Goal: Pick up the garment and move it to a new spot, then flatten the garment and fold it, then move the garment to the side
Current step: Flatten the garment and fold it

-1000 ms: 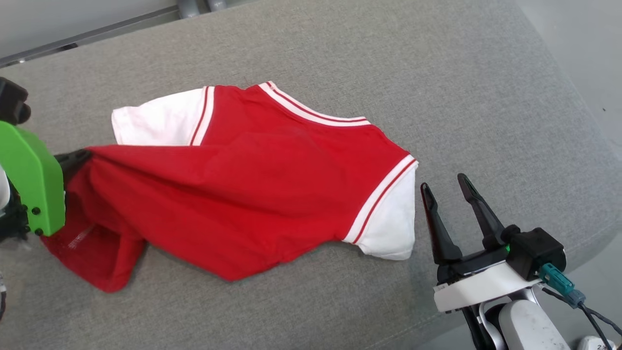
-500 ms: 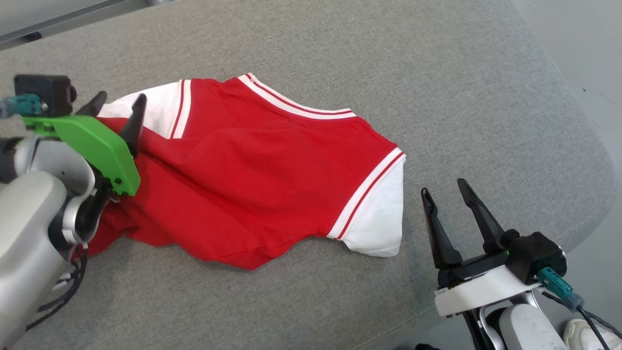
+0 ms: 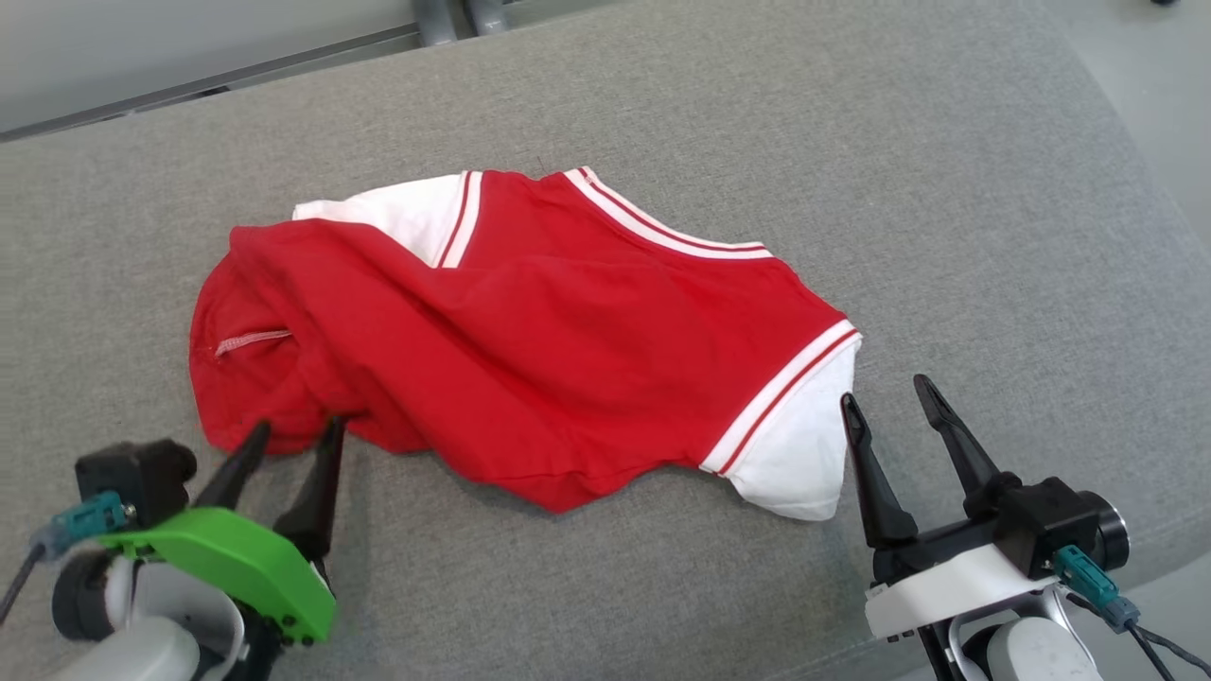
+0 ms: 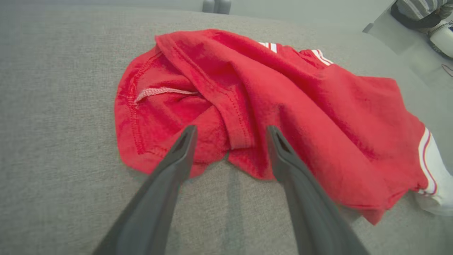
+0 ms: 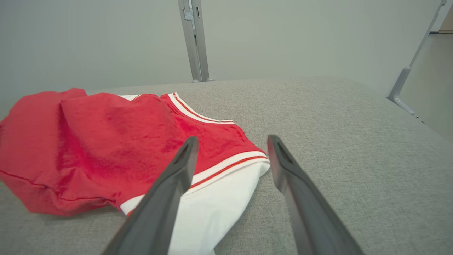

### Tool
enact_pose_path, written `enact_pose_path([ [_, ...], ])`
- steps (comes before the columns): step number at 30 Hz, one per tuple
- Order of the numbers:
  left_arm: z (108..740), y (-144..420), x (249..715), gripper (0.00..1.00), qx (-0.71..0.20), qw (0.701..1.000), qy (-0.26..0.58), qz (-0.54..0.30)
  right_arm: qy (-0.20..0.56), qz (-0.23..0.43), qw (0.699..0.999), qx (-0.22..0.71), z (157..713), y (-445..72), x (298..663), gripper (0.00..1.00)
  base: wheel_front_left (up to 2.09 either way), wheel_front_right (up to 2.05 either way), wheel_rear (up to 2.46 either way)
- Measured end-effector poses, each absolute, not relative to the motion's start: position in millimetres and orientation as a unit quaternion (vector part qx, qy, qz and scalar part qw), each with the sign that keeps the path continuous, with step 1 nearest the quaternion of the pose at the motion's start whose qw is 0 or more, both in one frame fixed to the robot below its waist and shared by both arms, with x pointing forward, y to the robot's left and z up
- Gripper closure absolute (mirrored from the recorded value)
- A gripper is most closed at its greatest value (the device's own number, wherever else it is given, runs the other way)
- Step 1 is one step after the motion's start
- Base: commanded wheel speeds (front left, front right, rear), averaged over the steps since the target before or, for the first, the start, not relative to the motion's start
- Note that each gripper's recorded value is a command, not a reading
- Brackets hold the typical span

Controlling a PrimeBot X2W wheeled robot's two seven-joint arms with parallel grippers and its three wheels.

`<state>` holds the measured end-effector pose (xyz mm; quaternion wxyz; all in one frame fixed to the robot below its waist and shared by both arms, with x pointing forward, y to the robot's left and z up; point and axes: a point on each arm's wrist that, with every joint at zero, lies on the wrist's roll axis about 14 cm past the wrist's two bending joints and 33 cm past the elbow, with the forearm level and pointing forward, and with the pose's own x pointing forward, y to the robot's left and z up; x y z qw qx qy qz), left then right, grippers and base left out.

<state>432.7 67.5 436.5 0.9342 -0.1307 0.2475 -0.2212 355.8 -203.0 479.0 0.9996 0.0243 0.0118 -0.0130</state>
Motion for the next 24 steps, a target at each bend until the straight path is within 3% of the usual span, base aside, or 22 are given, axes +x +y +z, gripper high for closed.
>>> enact_pose_path([
  [6,430,68,394,0.0,-0.189,0.909,0.298,-0.22,0.01,0.019,0.999,0.024,479,-184,364,0.0,0.0,0.0,0.0],
  [16,421,-1,386,0.0,-0.334,0.817,0.376,-0.281,0.015,0.023,0.999,0.024,474,-182,374,0.0,0.0,0.0,0.0],
  [21,392,-7,397,0.01,-0.319,0.812,0.406,-0.273,0.024,0.01,0.999,0.033,469,-188,370,0.0,0.0,0.0,0.0],
  [22,390,-10,401,0.7,-0.314,0.814,0.403,-0.276,0.026,0.007,0.999,0.034,468,-190,370,0.0,0.0,0.0,0.0],
  [23,389,-12,406,1.0,-0.304,0.819,0.397,-0.28,0.028,0.004,0.999,0.035,467,-192,369,0.0,0.0,0.0,0.0],
  [24,388,-15,408,1.0,-0.287,0.824,0.391,-0.291,0.028,0.0,0.999,0.035,467,-194,368,0.0,0.0,0.0,0.0],
])
